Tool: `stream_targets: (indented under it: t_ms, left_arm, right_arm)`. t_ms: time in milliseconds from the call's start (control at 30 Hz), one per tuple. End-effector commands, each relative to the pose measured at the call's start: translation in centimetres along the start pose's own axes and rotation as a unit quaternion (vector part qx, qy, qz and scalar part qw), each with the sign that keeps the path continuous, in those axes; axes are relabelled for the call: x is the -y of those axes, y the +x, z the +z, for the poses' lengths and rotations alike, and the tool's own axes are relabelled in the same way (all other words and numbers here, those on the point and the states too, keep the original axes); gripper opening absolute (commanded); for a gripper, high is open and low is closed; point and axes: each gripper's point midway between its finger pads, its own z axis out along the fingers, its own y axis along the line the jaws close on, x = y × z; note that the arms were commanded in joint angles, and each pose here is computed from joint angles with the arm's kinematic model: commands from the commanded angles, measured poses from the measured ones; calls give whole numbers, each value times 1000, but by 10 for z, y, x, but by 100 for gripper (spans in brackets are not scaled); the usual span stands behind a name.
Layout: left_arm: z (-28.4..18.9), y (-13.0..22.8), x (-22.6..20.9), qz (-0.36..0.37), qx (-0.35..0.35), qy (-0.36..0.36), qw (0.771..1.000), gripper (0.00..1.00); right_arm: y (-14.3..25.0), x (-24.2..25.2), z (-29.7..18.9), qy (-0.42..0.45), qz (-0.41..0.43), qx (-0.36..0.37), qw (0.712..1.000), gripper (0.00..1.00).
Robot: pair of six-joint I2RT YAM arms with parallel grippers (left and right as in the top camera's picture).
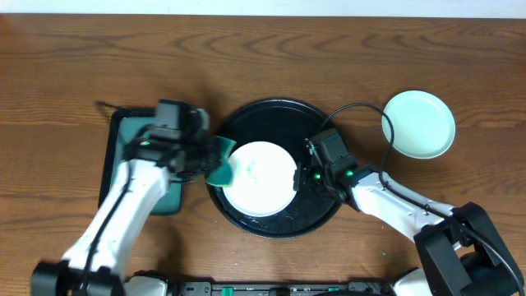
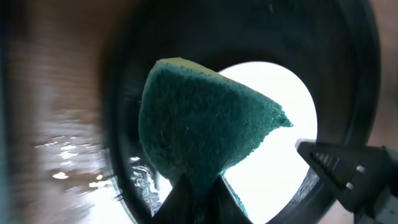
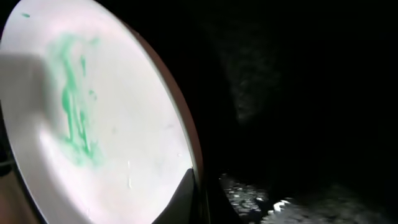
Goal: Clean dirty plates on tray and stack at the side
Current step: 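Scrub the white plate's green smears with the sponge in the left gripper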
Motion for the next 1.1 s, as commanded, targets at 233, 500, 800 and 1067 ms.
stream_targets:
  t_ms: [233, 500, 800, 1067]
  left_arm:
    - [79, 33, -20, -14, -77, -113, 990, 7]
    - [113, 77, 16, -29, -193, -1, 981, 7]
    - [118, 86, 84, -5, -203, 120, 972, 7]
    - [132, 47, 39, -18, -100, -4, 995, 7]
  right_arm:
    - [5, -7, 1, -14, -14, -10, 1000, 1]
    - [6, -8, 2, -13, -17, -10, 1000, 1]
    - [6, -8, 2, -11, -19, -9, 1000, 1]
    - [7, -8, 2, -11, -19, -9, 1000, 1]
